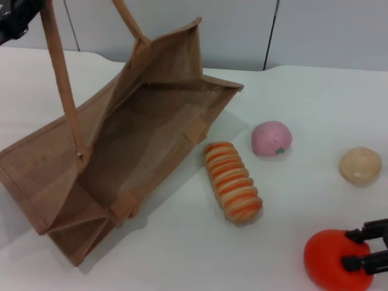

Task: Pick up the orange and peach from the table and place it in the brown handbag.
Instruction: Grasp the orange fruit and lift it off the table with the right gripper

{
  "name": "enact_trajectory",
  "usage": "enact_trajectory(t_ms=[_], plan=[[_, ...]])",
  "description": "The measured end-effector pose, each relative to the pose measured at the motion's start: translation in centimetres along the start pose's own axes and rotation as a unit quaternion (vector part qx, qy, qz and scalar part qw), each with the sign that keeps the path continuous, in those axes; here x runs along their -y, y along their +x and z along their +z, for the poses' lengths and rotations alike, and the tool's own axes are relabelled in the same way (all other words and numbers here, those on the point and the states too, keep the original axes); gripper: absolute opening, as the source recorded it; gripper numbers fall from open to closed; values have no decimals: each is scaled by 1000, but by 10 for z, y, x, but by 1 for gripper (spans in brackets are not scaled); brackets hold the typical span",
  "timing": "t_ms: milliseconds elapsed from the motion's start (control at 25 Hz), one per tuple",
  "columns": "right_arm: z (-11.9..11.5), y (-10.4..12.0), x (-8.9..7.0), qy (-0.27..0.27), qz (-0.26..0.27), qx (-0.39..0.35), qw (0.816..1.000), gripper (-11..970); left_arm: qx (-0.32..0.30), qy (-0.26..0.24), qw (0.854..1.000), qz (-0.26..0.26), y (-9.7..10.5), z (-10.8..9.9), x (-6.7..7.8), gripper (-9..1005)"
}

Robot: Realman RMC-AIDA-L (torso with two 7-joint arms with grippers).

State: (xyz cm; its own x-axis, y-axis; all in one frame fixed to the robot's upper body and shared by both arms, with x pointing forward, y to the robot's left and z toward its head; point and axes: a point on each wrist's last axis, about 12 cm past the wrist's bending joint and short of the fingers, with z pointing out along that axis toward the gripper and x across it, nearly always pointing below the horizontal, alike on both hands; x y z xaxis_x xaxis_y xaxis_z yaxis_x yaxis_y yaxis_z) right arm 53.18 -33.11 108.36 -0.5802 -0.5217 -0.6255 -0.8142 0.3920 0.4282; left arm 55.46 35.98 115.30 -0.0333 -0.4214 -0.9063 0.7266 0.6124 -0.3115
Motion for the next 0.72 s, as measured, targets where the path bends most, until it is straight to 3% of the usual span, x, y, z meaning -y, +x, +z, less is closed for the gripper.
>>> enact_trajectory(t_ms=[160,400,720], plan=[[3,-1,-1,-6,-3,-5,1000,750,0,0,1000,0,0,0,0,121],[3,-2,-1,-7,-5,-7,1000,511,0,0,1000,-1,-1,0,0,121],[5,-10,0,-9,-33,-6,999,349,-20,9,1000,-16,-6,3,-3,121]])
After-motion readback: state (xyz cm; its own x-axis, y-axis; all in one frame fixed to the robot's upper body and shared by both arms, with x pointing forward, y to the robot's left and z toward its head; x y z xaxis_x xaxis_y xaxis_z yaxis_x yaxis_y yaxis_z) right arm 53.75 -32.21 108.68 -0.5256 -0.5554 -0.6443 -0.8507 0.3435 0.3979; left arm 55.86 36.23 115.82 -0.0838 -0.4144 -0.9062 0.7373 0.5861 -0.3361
